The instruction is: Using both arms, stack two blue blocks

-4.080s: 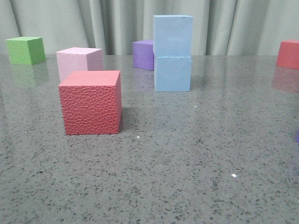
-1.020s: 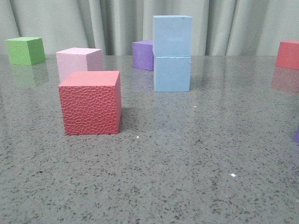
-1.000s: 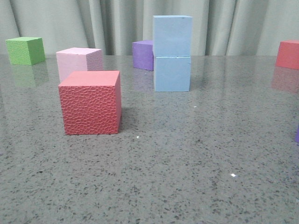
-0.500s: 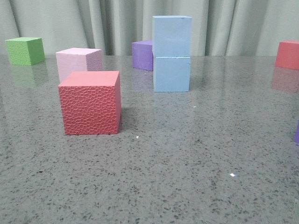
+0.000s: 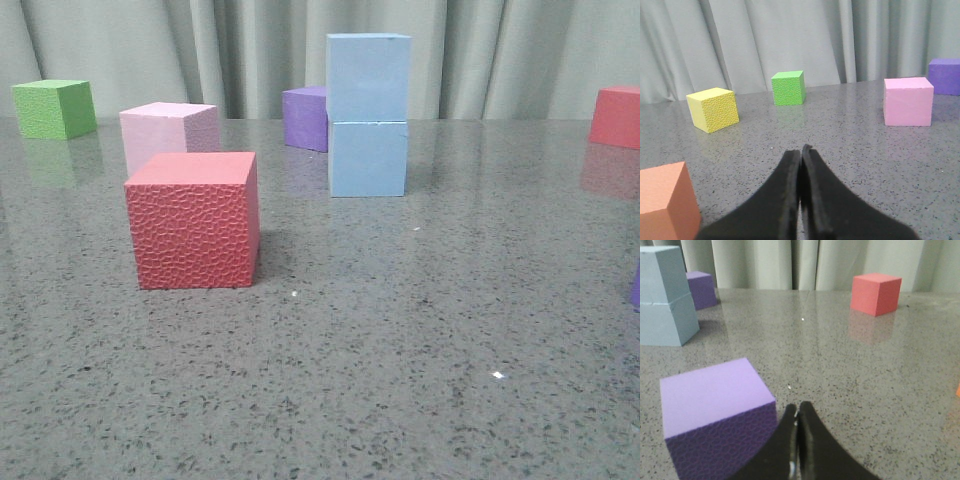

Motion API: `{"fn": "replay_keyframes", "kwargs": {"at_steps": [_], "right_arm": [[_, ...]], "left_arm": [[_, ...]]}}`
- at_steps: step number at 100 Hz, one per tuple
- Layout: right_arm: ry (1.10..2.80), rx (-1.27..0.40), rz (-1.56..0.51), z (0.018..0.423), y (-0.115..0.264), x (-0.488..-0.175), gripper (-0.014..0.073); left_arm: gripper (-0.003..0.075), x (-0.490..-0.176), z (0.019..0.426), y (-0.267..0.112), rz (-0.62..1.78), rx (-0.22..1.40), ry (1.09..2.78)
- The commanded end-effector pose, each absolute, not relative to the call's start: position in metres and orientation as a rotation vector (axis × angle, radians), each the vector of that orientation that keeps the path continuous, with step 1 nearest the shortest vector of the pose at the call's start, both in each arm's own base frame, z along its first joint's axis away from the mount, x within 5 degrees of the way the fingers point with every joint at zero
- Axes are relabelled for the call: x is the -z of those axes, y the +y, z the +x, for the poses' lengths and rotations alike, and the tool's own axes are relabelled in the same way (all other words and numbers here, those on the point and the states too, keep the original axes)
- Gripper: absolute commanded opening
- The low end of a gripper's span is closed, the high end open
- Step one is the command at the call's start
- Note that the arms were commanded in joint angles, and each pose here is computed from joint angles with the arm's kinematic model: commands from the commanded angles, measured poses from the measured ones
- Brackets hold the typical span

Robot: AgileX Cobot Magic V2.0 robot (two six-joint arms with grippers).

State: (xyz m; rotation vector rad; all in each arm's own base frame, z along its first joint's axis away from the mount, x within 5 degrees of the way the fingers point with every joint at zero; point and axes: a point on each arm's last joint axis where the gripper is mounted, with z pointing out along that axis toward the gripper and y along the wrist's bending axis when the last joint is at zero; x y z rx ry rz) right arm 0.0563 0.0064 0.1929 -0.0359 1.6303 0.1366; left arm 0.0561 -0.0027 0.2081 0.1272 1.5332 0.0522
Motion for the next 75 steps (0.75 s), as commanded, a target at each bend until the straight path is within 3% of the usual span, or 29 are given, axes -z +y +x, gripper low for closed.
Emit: {"fn": "replay_keyframes", "kwargs": {"at_steps": [1,75], "right_arm": [[1.479,-0.118,-0.043,0.0534,0.0055,-0.2098,-0.0123],[1.494,-0.118,-0.043,0.0535,0.0055,-0.2085,-0.0123]], "left_arm": [[-0.0019,-0.2036,0.0549,-0.0028,0.112,-0.041,1.459],[-0.0019,-0.2036,0.0549,-0.0028,0.112,-0.041,1.459]]}}
